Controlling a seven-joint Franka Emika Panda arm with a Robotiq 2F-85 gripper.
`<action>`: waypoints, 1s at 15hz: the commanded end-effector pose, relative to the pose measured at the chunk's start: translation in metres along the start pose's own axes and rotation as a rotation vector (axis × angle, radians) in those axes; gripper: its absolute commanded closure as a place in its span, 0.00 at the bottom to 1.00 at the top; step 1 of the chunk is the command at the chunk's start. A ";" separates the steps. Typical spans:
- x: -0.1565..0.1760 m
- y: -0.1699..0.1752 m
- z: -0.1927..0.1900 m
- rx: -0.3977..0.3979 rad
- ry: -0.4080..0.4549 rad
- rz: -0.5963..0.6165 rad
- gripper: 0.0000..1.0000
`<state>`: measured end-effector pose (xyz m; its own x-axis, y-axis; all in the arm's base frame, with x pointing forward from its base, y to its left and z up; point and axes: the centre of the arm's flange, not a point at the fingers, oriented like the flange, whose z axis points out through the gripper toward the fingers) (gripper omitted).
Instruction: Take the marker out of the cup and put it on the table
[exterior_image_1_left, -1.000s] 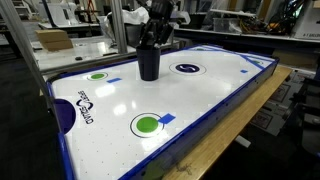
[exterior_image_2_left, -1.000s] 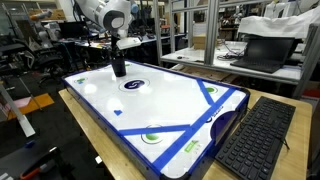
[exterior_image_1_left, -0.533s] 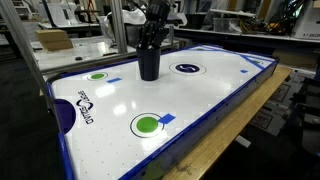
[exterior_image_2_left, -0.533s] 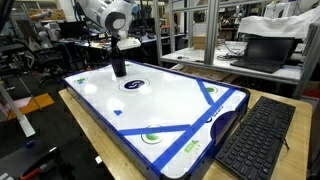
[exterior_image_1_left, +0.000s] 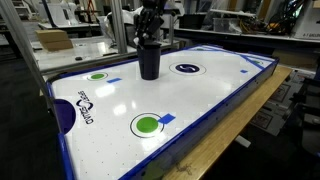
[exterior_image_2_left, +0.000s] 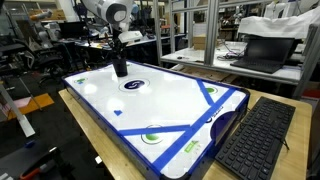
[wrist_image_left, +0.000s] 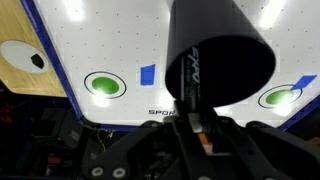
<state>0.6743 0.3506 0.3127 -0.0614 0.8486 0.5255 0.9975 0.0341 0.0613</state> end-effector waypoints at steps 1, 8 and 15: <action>0.011 -0.009 -0.046 -0.045 0.009 -0.021 0.95; 0.025 -0.025 -0.132 -0.152 -0.078 0.000 0.95; -0.062 -0.056 -0.073 -0.034 -0.281 0.242 0.95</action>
<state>0.6389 0.2670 0.3643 0.1228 0.9383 0.3232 0.9886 -0.1442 0.0430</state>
